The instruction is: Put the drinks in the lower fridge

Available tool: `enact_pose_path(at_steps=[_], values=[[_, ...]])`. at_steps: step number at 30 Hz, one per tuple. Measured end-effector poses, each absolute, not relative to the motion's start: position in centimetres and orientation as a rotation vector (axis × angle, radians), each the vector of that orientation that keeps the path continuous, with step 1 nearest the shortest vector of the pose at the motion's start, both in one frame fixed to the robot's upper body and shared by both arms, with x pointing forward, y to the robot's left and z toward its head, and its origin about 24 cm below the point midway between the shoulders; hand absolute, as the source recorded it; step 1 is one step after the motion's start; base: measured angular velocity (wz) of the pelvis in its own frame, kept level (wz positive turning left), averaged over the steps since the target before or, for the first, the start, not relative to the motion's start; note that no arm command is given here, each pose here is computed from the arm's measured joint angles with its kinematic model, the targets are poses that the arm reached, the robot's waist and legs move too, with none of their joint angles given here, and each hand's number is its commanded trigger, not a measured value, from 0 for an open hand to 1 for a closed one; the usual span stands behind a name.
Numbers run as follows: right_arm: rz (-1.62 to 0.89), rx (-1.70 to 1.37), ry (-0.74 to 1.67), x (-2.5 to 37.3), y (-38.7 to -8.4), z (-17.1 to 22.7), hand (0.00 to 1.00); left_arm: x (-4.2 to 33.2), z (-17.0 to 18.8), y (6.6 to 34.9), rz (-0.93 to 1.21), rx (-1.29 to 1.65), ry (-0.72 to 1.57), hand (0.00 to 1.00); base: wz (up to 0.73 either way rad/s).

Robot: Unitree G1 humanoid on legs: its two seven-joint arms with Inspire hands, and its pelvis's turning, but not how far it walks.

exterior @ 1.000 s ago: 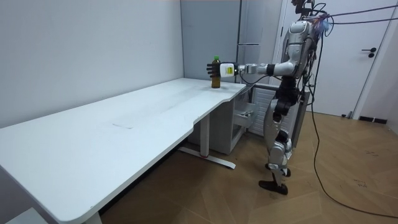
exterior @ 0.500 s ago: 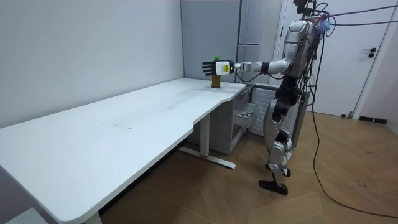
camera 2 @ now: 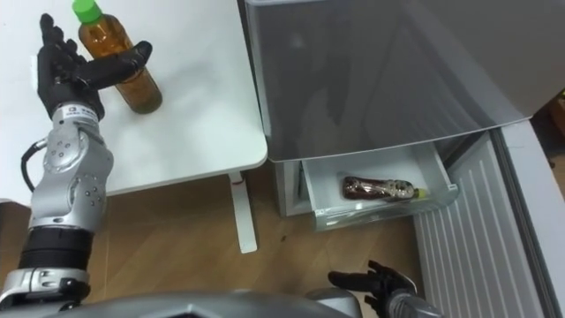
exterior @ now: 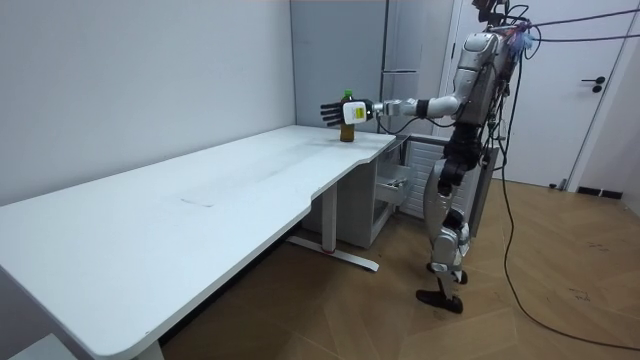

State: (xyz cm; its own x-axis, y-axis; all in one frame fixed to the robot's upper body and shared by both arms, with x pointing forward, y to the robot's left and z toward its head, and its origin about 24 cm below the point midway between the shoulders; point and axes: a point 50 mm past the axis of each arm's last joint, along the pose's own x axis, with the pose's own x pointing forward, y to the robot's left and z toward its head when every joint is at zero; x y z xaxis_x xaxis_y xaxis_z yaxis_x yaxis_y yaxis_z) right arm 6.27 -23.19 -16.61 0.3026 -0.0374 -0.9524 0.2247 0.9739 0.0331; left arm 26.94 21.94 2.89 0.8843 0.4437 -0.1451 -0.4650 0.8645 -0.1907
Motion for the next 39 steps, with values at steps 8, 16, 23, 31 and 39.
enact_pose_path(at_steps=[8, 16, 23, 31, 39], values=[[-0.163, 0.164, 1.272, 6.4, -23.2, -16.6, 0.00, 27.6, 2.0, 22.6, 0.528, -0.330, 0.153, 0.00, -0.02], [-0.215, 0.194, 1.256, 5.8, -23.7, -16.5, 0.00, 27.2, -0.1, 23.0, 0.540, -0.351, 0.263, 0.00, -0.01], [-0.218, 0.196, 1.251, 5.9, -23.8, -16.5, 0.00, 27.2, 0.0, 23.6, 0.550, -0.382, 0.257, 1.00, 0.00], [-0.226, 0.189, 1.261, 5.9, -24.0, -16.4, 0.00, 29.0, 1.0, 24.0, 0.525, -0.360, 0.265, 1.00, -0.03], [-0.235, 0.191, 1.260, 5.8, -24.1, -16.4, 0.00, 29.1, 0.8, 23.8, 0.499, -0.356, 0.302, 1.00, 0.00]])
